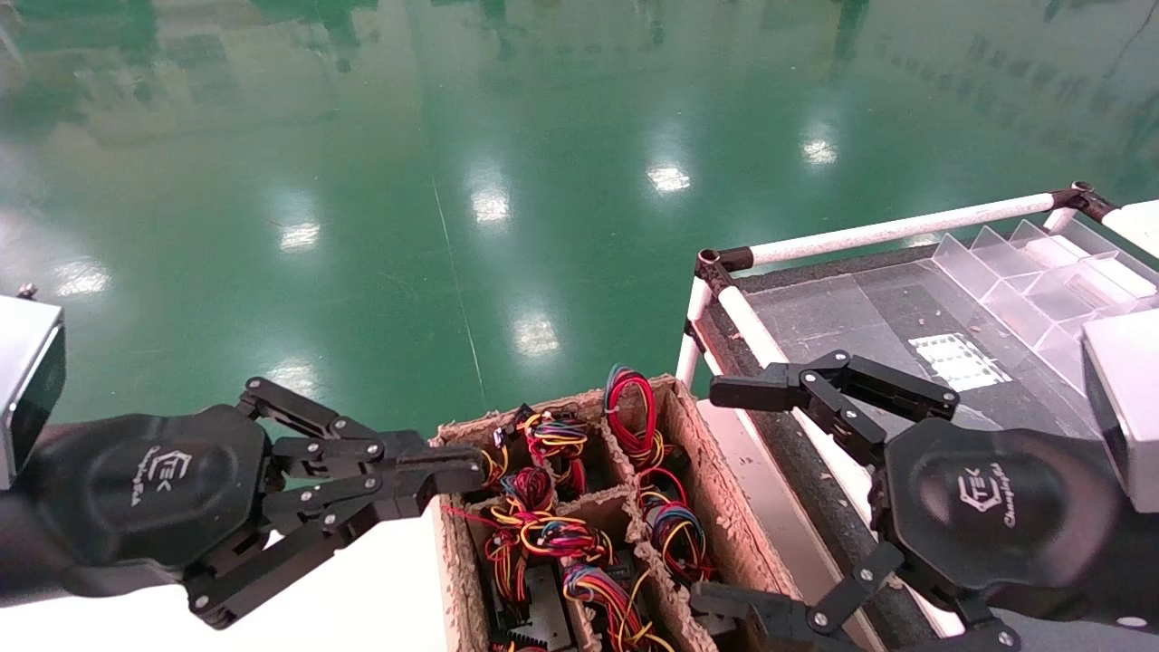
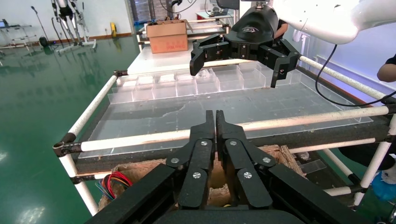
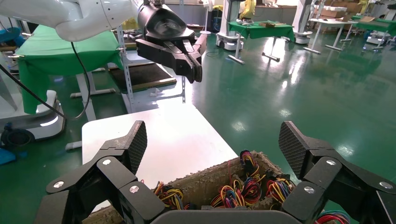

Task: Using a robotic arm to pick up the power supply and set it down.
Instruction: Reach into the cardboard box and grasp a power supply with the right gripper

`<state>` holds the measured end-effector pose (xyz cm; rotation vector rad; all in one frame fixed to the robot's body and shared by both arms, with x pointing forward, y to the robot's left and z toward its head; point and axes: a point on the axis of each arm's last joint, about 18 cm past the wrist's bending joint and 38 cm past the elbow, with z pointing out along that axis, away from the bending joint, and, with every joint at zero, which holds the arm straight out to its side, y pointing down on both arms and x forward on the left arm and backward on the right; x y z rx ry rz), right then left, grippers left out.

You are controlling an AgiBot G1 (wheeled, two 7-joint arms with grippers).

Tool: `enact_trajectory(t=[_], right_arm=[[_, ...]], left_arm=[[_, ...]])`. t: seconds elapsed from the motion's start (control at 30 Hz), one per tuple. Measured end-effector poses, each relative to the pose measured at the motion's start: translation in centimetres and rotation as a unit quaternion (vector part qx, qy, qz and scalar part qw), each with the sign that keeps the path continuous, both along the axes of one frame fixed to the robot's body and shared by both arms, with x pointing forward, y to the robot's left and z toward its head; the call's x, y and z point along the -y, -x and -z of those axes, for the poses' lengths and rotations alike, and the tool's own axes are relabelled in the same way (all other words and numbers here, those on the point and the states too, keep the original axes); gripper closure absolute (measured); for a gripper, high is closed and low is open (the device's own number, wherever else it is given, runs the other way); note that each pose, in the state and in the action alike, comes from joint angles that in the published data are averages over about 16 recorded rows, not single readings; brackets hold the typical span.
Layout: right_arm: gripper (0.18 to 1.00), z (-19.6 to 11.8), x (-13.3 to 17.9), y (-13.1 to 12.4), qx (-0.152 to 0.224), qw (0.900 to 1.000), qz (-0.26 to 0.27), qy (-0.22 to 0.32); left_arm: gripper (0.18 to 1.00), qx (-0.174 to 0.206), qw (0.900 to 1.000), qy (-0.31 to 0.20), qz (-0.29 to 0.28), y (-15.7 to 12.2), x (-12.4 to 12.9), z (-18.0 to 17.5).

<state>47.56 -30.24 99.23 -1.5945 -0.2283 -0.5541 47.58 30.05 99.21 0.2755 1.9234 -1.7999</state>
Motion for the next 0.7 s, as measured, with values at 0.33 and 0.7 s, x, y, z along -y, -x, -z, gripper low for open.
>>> enact_trajectory(t=[0.33, 0.7], right_arm=[[0.178, 0.0, 0.0, 0.0, 0.000, 1.000, 0.000, 0.000], [0.178, 0.8, 0.9, -1.7, -0.001, 0.999, 0.045, 0.022]], left_arm=[[0.961, 0.000, 1.0000, 0.000, 0.000, 0.0, 0.0, 0.0], [0.872, 0.000, 1.0000, 0.000, 0.000, 0.0, 0.0, 0.0]])
